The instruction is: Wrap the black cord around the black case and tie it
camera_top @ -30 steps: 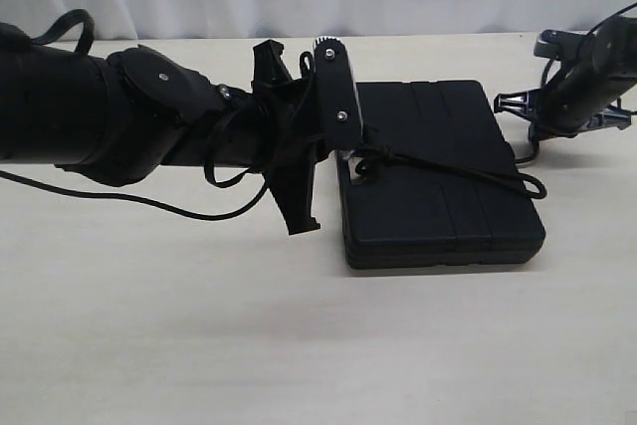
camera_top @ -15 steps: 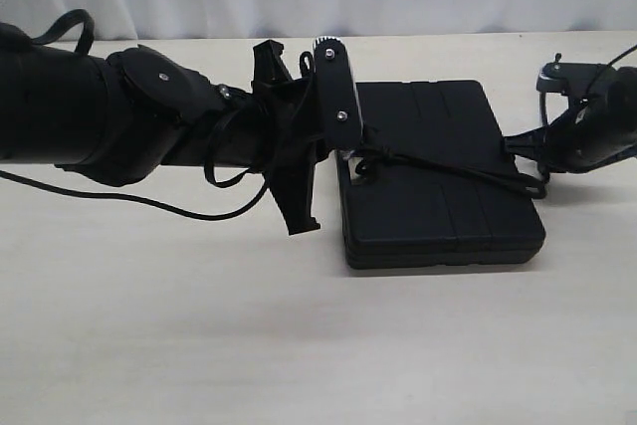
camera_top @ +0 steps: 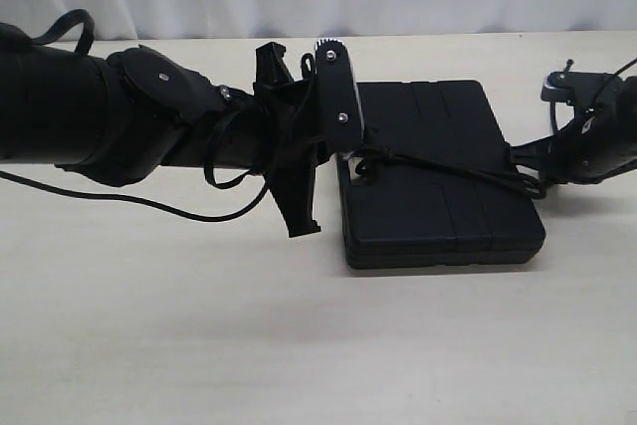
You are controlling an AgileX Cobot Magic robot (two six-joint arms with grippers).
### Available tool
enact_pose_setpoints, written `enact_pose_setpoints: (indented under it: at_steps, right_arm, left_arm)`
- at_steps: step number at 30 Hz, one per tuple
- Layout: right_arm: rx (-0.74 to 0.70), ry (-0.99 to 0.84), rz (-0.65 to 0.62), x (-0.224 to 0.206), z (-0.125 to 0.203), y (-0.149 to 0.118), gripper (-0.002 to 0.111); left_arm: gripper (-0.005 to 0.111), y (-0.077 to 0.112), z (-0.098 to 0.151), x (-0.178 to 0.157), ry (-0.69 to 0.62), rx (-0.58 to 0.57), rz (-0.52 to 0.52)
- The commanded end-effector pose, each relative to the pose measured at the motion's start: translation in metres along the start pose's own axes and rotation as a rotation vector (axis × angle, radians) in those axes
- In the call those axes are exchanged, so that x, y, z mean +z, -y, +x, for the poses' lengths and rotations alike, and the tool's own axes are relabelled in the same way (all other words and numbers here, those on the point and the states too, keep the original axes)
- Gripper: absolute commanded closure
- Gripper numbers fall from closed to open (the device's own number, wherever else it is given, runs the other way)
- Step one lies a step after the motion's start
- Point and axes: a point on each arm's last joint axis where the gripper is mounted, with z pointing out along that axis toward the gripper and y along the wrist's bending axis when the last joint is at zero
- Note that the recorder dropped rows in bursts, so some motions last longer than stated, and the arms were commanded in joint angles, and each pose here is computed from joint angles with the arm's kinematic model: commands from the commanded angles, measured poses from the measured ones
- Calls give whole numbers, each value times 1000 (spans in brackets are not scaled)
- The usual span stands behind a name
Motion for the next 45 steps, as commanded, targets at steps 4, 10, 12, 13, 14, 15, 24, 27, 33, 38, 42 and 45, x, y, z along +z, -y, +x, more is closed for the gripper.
enact_pose_setpoints:
  at_steps: [4, 10, 12, 13, 14, 15, 24, 27, 33, 38, 42, 45]
  right_arm:
    - [46, -182, 31, 0, -1, 2, 62]
    - [143, -192, 71, -20, -40, 11, 62]
    - [226, -213, 106, -31, -52, 35, 62]
    - [304, -218, 109, -38, -53, 56, 62]
    - [356, -211, 103, -40, -52, 67, 62]
    - [448, -198, 86, -41, -47, 85, 62]
    - [803, 80, -206, -1, -39, 127, 62]
    - [785, 55, -193, 13, -38, 130, 62]
    - [830, 10, -188, 37, -34, 131, 62]
    - [732, -66, -211, 57, -35, 118, 70]
    - [549, -158, -209, 70, -37, 104, 92]
    - [388, -209, -181, 75, -39, 91, 104]
  left_arm:
    - [107, -1, -1, -2, 7, -12, 1]
    - [107, -1, -1, -2, 7, -12, 1]
    - [107, -1, -1, -2, 7, -12, 1]
    - [107, -1, -1, -2, 6, -12, -3]
    - [107, -1, -1, -2, 6, -12, -3]
    - [107, -1, -1, -2, 6, -12, -3]
    - [107, -1, -1, -2, 8, -12, 1]
    - [107, -1, -1, -2, 8, -12, 1]
    - [107, -1, -1, -2, 8, -12, 1]
    - [107, -1, -1, -2, 8, -12, 1]
    - [107, 0, -1, -2, 9, -12, 4]
    - [107, -1, -1, -2, 8, -12, 1]
